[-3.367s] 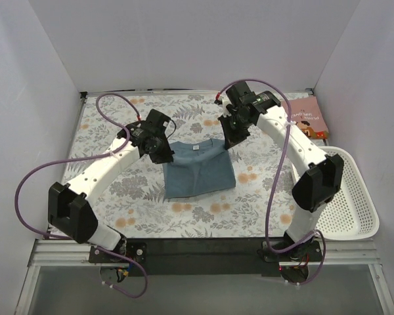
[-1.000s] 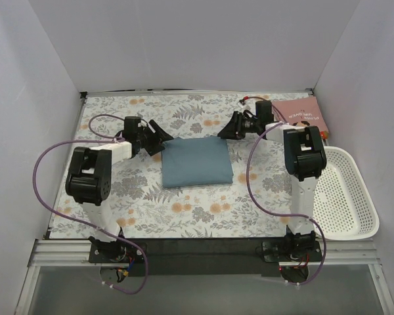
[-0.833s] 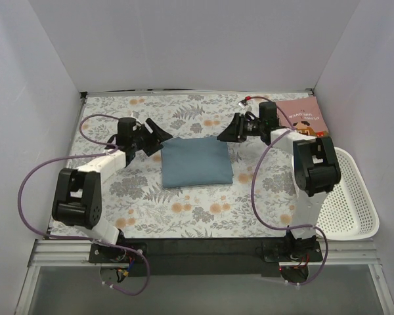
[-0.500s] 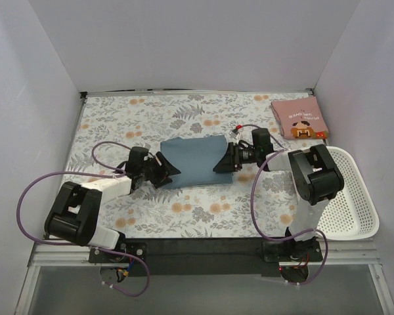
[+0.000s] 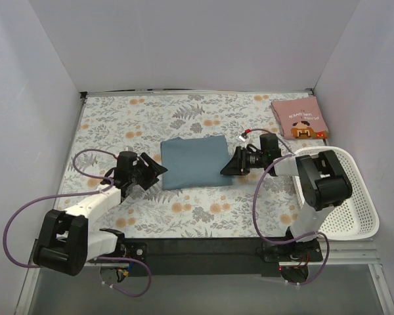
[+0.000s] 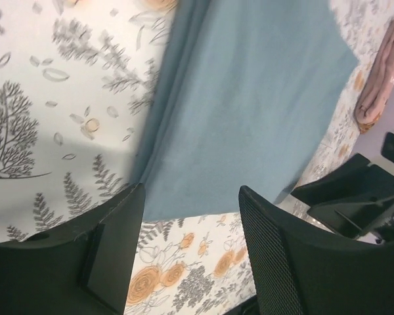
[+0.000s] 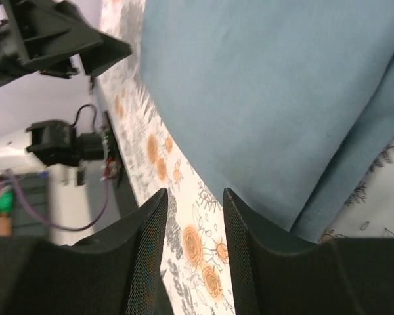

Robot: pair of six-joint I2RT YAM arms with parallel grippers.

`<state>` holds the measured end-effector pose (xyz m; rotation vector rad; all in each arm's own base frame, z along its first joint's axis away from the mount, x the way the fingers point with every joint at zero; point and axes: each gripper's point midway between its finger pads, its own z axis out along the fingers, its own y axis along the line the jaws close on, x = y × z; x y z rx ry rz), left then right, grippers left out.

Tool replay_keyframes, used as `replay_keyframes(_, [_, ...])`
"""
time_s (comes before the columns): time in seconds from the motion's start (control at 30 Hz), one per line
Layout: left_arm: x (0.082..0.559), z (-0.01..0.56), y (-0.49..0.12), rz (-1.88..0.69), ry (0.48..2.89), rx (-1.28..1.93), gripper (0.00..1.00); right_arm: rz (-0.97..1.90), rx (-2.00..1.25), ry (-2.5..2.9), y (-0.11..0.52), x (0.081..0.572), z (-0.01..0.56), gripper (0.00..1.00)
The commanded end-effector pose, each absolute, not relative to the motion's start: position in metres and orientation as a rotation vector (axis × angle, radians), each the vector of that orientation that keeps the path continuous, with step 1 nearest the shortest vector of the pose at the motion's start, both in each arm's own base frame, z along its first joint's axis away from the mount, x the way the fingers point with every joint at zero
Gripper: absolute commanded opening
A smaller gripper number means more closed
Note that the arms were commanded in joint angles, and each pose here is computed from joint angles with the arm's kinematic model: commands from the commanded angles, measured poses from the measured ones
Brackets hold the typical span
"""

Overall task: Fold and stack the t-shirts
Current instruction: Fold the tshirt, then neatly place the folded tshirt to the corner

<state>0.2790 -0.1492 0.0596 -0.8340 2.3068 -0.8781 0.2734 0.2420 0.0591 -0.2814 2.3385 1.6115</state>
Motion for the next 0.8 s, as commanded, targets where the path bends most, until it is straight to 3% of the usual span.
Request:
replay_keyframes(0.0, [0.298,0.095,-0.145,-0.721,2.244,-0.679,0.62,1.305,-0.275,2.348,0.226,0.300,0.081,0.46])
replay_keyframes(0.1, [0.306,0.113,-0.170,-0.560,2.255,-0.421,0.70,0.925,-0.224,2.386,0.195,0.329,0.091,0.48])
replay_keyframes(0.3, [0.302,0.131,-0.250,-0.390,2.273,0.113,0.72,0.378,-0.101,2.426,0.124,0.339,0.119,0.57])
replay_keyframes(0.43, [0.289,0.127,-0.305,-0.317,2.247,0.441,0.73,0.234,-0.061,2.405,0.097,0.337,0.139,0.74])
replay_keyframes(0.47, [0.288,0.111,-0.311,-0.253,2.258,0.533,0.73,0.211,-0.053,2.411,0.093,0.333,0.141,0.85])
replay_keyframes(0.57, [0.273,0.098,-0.348,-0.207,2.234,0.716,0.71,0.178,-0.022,2.378,0.082,0.329,0.152,0.98])
replay_keyframes(0.77, [0.271,0.072,-0.389,-0.124,2.216,0.889,0.61,0.169,0.024,2.367,0.070,0.311,0.157,0.98])
